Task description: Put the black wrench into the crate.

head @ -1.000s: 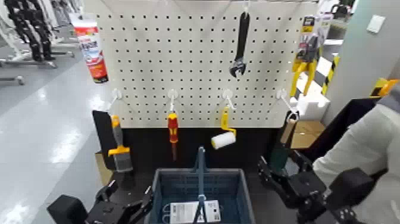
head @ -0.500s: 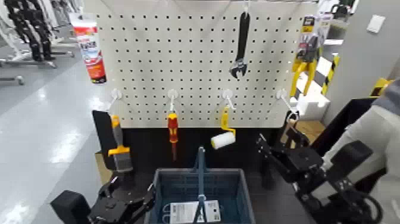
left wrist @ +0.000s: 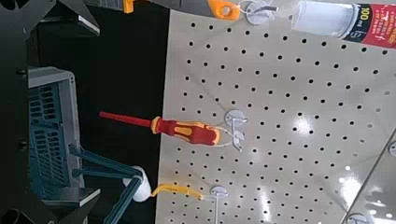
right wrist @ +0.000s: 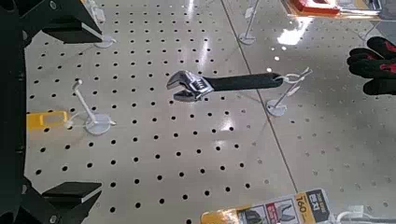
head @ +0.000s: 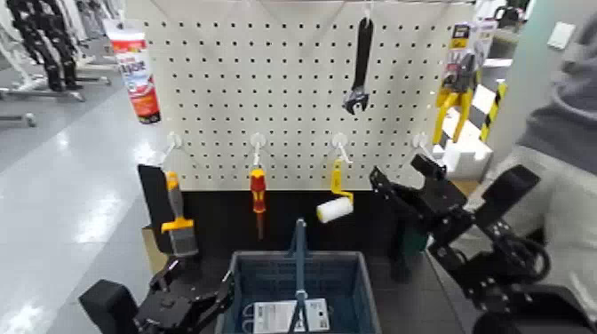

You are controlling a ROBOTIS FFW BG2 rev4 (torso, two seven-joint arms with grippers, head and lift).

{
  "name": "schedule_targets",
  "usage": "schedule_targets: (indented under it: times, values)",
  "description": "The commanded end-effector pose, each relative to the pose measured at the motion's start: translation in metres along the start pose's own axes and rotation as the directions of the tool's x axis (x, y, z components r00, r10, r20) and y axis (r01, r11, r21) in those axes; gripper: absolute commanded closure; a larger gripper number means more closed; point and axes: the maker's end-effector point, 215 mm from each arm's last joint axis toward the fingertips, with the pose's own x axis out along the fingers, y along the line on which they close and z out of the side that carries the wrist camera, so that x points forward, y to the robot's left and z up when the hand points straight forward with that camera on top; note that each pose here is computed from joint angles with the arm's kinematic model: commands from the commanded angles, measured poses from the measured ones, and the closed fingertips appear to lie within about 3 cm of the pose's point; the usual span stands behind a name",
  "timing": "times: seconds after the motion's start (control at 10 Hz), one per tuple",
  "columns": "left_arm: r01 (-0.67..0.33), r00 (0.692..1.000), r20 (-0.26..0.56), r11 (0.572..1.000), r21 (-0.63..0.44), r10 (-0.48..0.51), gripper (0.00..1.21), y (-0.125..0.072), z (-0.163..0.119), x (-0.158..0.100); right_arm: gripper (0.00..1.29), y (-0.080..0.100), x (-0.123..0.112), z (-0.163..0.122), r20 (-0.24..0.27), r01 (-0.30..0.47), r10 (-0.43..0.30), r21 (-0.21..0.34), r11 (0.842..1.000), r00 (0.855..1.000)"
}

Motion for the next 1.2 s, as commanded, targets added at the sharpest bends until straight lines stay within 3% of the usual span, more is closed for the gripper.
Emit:
schedule_targets:
  times: [0.1, 1.0, 1.2]
  values:
    - [0.008, 1.0, 0.0, 1.0, 0.001, -0.008, 0.11, -0.002, 0.002, 0.003, 0.17, 0.003, 0.027, 0.023, 0.046, -0.047, 0.047, 0.001, 0.999, 0.998]
    - [0.032, 0.999, 0.0, 0.999, 0.004, -0.032, 0.11, -0.01, 0.006, 0.014, 0.17, 0.017, 0.095, 0.086, 0.147, -0.224, 0.223, -0.015, 0.975, 0.964]
    - [0.039, 0.999, 0.0, 0.999, 0.006, -0.039, 0.11, -0.012, 0.007, 0.016, 0.17, 0.023, 0.106, 0.091, 0.163, -0.26, 0.255, 0.006, 0.966, 0.953]
